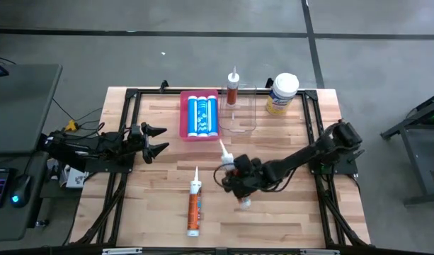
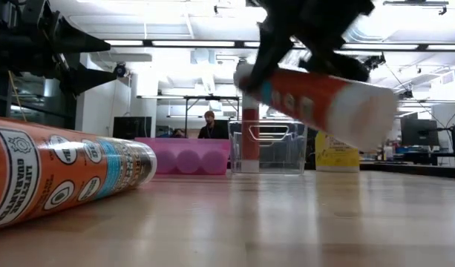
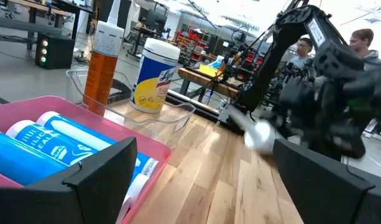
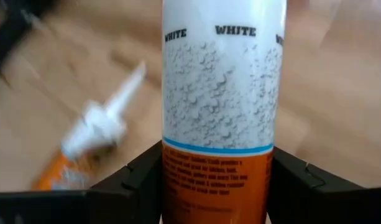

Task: Pick & place silicon tubes, Sealant and Lysol wipes
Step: Put the right orange sealant into the transparent bin, then put the orange sealant into the transparent bin

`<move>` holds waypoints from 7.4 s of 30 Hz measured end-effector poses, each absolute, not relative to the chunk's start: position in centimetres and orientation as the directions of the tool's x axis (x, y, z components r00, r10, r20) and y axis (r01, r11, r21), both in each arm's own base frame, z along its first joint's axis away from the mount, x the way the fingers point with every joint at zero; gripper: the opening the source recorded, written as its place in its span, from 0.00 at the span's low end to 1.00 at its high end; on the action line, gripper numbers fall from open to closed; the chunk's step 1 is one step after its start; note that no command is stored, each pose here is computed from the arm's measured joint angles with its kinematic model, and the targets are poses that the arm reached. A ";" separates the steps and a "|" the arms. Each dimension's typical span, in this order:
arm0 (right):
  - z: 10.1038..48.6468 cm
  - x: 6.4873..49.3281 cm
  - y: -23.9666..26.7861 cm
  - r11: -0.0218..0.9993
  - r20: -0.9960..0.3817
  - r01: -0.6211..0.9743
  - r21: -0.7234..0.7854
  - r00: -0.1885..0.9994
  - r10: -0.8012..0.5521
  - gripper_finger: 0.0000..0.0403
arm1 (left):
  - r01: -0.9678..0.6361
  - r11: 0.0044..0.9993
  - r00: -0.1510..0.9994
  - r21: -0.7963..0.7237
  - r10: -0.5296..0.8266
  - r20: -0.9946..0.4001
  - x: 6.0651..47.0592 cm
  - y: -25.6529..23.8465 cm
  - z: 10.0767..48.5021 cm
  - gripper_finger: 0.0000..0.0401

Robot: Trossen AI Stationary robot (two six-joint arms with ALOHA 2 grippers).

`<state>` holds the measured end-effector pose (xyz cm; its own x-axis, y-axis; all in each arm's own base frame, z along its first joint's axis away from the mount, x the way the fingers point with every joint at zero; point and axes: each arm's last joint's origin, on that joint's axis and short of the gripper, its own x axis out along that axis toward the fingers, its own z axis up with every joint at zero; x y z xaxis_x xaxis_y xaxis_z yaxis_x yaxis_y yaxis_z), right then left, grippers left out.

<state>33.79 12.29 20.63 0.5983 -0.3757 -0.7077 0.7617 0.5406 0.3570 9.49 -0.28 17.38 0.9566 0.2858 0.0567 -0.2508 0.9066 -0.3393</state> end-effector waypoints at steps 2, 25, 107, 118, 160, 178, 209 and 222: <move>21.9 33.4 11.9 0.557 -0.654 0.754 0.348 0.621 -0.433 0.50 | -0.251 0.907 0.957 -0.339 0.286 0.057 9.5 -0.3 17.4 0.92; 29.0 30.5 2.3 0.280 -0.154 0.959 -0.046 0.270 -0.950 0.50 | -0.251 0.907 0.957 -0.339 0.286 0.057 9.5 -0.3 17.4 0.92; 17.8 27.2 -13.6 0.616 0.239 0.785 0.062 0.587 -0.773 0.49 | -0.251 0.907 0.957 -0.339 0.286 0.056 9.5 -0.3 17.4 0.92; 15.5 27.2 -14.5 0.563 0.194 0.824 0.066 0.543 -0.817 0.49 | -0.251 0.907 0.957 -0.339 0.286 0.056 9.5 -0.3 17.4 0.92; 12.2 28.3 -15.6 0.365 0.093 0.931 -0.019 0.365 -0.926 0.79 | -0.251 0.907 0.957 -0.339 0.286 0.056 9.5 -0.3 17.4 0.92; 12.3 28.9 -14.6 0.404 0.099 0.915 -0.022 0.404 -0.909 0.79 | -0.251 0.907 0.957 -0.339 0.286 0.056 9.5 -0.3 17.4 0.92; 16.5 29.0 -11.2 0.234 0.098 0.965 -0.117 0.245 -0.964 0.80 | -0.251 0.907 0.957 -0.339 0.286 0.057 9.5 -0.3 17.4 0.92; 21.0 28.9 -5.2 0.325 0.089 0.942 -0.087 0.332 -0.939 0.80 | -0.251 0.907 0.957 -0.339 0.286 0.057 9.5 -0.3 17.4 0.92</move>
<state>28.86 -5.18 21.02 0.3321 -0.9391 0.0887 0.9417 0.3248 -0.0875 9.49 -0.28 17.38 0.9566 0.2857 0.0570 -0.2506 0.9067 -0.3394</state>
